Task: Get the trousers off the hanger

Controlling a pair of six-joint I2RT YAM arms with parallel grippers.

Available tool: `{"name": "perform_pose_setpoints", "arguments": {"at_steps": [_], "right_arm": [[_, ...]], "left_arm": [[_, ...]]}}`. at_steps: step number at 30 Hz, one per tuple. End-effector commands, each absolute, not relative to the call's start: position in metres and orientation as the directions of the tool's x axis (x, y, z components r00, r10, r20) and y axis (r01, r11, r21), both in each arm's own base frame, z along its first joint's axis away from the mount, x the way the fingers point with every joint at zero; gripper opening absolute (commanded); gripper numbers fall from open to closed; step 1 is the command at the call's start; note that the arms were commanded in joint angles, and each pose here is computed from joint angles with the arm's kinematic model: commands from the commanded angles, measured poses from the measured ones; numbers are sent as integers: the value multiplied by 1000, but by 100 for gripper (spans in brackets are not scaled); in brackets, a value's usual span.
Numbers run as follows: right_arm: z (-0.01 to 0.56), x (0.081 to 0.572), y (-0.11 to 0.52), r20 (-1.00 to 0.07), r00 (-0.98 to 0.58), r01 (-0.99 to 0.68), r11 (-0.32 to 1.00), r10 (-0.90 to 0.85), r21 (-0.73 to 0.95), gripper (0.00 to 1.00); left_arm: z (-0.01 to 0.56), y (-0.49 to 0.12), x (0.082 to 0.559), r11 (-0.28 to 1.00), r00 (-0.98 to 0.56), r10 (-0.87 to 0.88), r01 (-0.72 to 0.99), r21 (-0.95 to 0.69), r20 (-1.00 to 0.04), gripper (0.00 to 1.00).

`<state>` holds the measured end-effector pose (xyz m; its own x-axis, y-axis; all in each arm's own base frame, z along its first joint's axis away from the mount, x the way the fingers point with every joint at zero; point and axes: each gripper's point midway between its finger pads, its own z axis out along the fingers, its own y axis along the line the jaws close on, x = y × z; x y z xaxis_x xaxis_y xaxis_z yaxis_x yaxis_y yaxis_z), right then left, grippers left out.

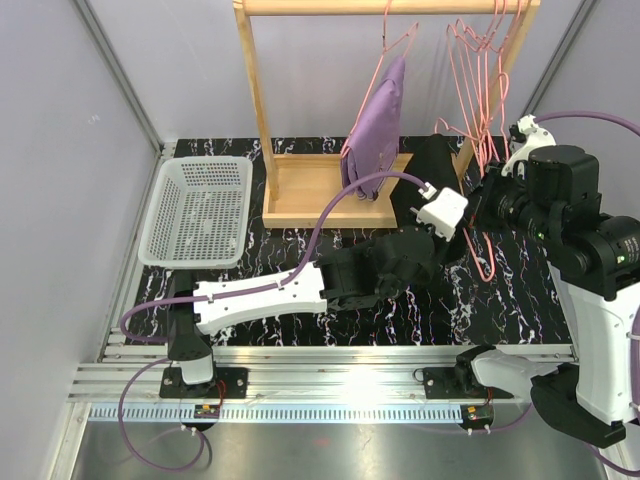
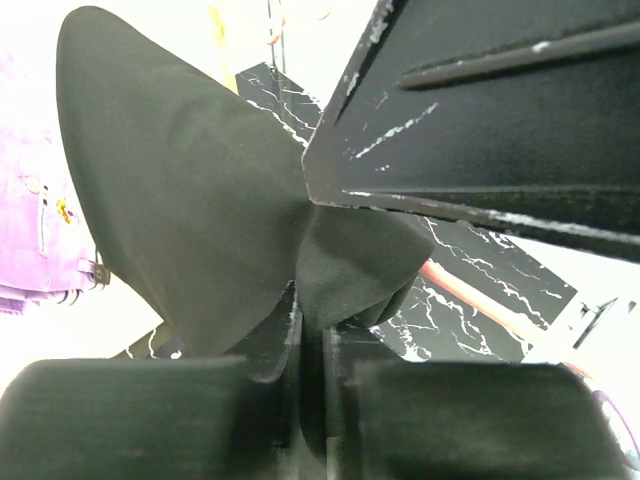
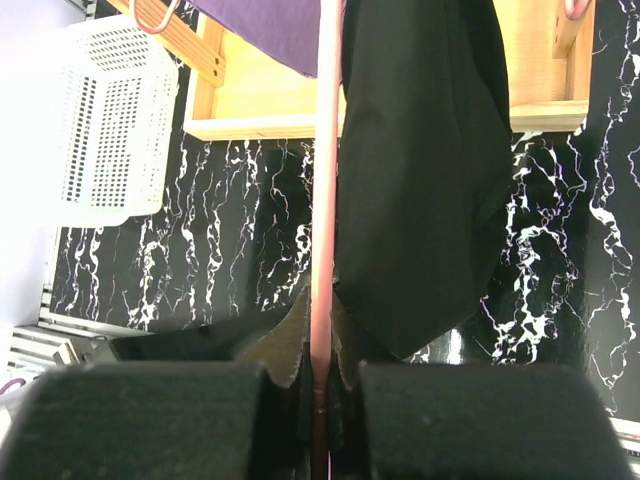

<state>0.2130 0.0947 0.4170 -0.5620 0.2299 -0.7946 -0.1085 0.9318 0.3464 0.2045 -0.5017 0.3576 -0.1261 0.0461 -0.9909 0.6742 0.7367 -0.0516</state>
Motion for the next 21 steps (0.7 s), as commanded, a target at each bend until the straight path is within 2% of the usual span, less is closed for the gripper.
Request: {"name": "perform_pose_setpoints", "arguments": {"at_steps": [1, 2, 3, 6, 14, 21], "right_arm": [[459, 221, 99, -860, -422, -181, 903, 286, 389, 0], [460, 220, 100, -859, -423, -184, 901, 288, 393, 0], [464, 219, 100, -860, -416, -185, 899, 294, 397, 0], [467, 218, 101, -859, -414, -191, 894, 301, 405, 0], [472, 213, 110, -845, -429, -226, 868, 319, 442, 0], [471, 214, 104, -847, -414, -199, 875, 333, 442, 0]], "left_arm": [[413, -497, 212, 742, -91, -130, 652, -158, -987, 35], [411, -500, 210, 735, -93, -126, 660, -156, -988, 46], [410, -501, 210, 732, -91, -119, 664, -150, -989, 48], [404, -509, 206, 710, -101, -108, 689, -148, -989, 66], [402, -518, 211, 715, -102, -121, 681, -158, -987, 65], [397, -527, 203, 668, -131, -142, 719, -193, -981, 73]]}}
